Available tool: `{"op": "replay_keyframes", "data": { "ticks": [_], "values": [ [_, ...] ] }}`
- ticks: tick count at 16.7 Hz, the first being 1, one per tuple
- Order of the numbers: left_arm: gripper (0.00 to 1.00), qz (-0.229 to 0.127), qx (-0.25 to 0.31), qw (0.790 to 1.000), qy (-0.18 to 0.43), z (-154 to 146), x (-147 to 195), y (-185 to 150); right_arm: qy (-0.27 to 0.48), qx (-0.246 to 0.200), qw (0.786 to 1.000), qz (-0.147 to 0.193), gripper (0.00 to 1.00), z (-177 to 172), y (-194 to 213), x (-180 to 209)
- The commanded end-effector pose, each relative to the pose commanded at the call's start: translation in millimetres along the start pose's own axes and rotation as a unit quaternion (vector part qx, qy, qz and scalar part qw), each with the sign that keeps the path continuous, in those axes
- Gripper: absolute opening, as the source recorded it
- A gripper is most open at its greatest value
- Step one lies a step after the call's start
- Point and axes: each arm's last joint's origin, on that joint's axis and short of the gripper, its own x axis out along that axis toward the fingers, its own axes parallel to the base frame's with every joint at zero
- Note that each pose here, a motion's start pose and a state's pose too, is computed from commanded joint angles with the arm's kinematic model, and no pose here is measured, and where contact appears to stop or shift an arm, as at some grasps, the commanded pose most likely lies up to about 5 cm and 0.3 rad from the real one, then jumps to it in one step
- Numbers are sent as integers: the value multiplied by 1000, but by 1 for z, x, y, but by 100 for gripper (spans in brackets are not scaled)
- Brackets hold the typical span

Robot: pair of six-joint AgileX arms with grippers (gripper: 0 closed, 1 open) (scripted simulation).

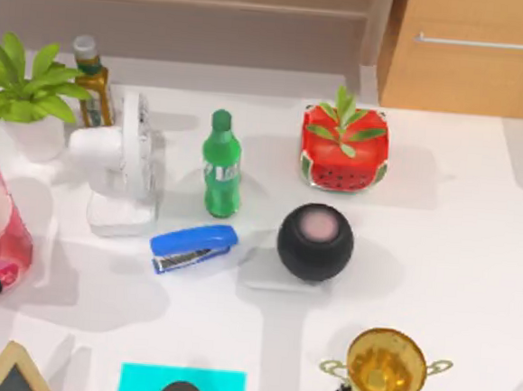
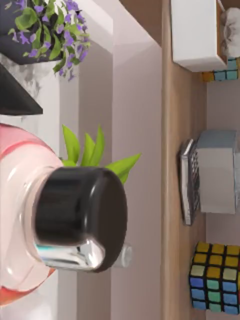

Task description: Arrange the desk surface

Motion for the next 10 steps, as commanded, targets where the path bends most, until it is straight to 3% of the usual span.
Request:
{"op": "replay_keyframes", "data": {
  "ticks": [10],
  "values": [
    [100, 0, 0, 1000, 0, 0, 0, 0, 3, -4, 1000, 5, 0, -2, 6, 17]
  ]
}}
